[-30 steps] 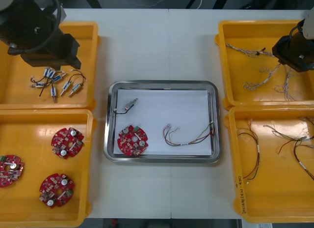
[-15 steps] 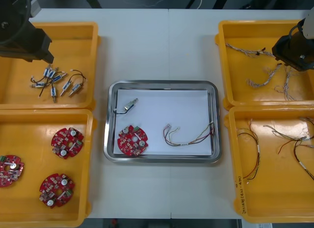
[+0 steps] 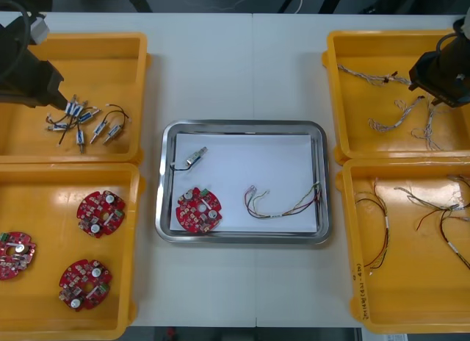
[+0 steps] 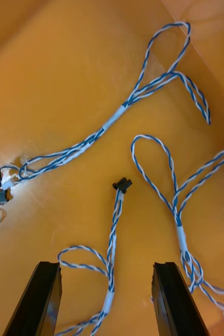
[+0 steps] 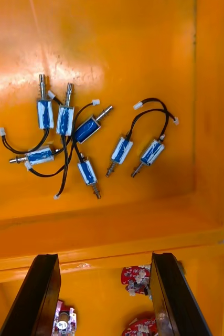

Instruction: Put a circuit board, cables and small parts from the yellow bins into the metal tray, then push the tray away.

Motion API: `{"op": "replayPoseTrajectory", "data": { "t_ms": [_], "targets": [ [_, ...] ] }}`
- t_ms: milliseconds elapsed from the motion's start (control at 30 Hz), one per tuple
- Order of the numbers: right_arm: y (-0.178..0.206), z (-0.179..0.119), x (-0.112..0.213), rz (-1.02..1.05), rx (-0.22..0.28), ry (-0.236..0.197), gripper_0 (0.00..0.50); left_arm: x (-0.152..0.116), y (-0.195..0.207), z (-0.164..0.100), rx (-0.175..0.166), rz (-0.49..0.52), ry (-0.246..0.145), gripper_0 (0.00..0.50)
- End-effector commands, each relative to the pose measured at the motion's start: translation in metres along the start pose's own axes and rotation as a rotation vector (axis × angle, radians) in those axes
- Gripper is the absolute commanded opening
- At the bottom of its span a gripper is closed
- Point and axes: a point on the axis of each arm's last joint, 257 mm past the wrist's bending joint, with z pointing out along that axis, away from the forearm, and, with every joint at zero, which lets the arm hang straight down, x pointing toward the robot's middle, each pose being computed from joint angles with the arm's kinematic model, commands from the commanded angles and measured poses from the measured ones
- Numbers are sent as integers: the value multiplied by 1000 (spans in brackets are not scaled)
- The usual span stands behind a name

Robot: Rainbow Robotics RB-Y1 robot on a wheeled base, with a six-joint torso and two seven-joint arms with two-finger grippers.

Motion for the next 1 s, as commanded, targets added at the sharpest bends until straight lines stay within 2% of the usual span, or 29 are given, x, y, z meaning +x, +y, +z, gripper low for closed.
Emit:
{"op": "replayPoseTrajectory", "data": {
  "t_ms": [33, 133, 333, 467, 633, 800, 1000],
  "targets": [
    [23, -42, -27, -7, -62, -35, 500, 7, 32, -9, -50, -55, -7, 500],
    [22, -49, -20, -6, -48, -7, 500, 12, 36, -4, -61, -52, 1, 500],
    [21, -54, -2, 8, -27, 53, 500, 7, 33, 4, -59, -55, -21, 500],
    [25, -47, 14, 76, -28, 93, 500, 2, 32, 10, -55, -64, -35, 500],
    [28, -28, 36, 157, -28, 125, 500, -3, 34, 24, -29, -86, -44, 500],
    [23, -14, 45, 183, -24, 131, 500, -3, 33, 35, -42, -75, -38, 500],
    [13, 5, 58, 198, -15, 139, 500, -3, 27, 53, -22, -72, -30, 500]
  ]
}}
